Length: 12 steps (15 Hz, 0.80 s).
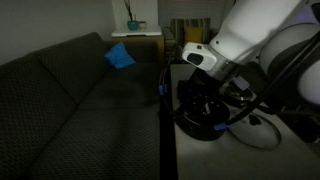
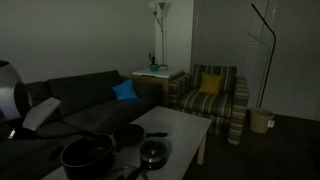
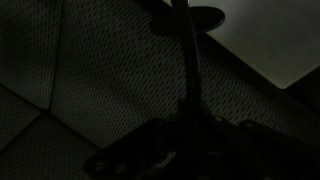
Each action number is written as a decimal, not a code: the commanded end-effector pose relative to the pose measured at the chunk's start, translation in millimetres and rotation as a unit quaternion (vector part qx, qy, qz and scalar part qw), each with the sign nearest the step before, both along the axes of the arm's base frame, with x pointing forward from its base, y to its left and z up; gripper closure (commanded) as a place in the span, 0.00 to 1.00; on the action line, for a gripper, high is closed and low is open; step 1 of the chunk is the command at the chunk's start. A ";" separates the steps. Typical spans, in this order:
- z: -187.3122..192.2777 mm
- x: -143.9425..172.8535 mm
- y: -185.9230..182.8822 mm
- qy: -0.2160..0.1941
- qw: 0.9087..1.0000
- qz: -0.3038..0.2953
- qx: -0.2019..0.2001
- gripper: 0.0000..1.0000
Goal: Pick up the black spoon from the table and put it in the pot.
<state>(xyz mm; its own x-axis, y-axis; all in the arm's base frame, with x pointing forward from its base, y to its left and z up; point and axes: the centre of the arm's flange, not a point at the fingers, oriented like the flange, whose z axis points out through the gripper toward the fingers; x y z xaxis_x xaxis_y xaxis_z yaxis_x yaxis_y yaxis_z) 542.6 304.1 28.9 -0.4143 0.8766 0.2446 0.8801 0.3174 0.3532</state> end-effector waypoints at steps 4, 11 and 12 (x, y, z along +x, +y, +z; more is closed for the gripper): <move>-14.0 9.4 -5.0 0.011 1.000 0.011 0.011 0.89; -33.9 5.8 -11.5 0.030 0.998 0.010 0.058 0.97; -40.3 6.8 -11.7 0.038 0.997 0.007 0.064 0.97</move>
